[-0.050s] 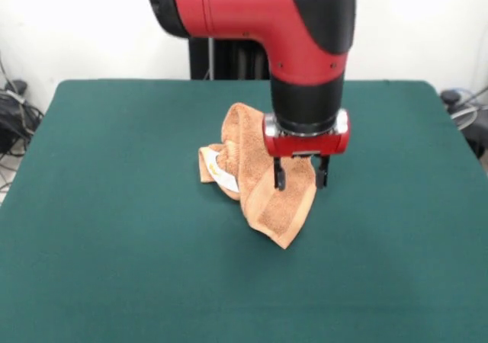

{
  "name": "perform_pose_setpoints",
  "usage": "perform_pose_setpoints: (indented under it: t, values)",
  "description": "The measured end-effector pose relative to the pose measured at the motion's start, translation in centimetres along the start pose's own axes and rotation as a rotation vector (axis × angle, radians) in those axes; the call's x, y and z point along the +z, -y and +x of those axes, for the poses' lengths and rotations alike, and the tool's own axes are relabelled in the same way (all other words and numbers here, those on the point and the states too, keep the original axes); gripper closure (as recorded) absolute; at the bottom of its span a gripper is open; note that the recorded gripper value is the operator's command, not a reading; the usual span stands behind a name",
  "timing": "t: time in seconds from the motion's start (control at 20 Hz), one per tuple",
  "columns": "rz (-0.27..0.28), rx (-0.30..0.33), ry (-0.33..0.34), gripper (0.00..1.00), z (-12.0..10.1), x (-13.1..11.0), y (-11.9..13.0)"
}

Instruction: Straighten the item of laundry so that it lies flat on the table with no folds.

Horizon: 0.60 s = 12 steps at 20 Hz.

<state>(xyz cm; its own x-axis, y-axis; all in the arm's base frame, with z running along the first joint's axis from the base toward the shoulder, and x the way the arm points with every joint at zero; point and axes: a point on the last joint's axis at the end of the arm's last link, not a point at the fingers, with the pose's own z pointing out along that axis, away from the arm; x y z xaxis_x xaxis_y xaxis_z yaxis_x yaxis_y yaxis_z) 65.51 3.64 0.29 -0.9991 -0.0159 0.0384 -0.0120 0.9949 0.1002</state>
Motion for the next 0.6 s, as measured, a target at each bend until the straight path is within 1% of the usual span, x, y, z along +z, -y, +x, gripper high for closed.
perform_pose_setpoints:
  t: [0.4,0.6]
  values:
    - [-0.014,0.013,-0.026,0.00,1.3,3.3,0.3]
    - [-0.014,0.009,-0.038,0.00,1.7,4.0,0.1]
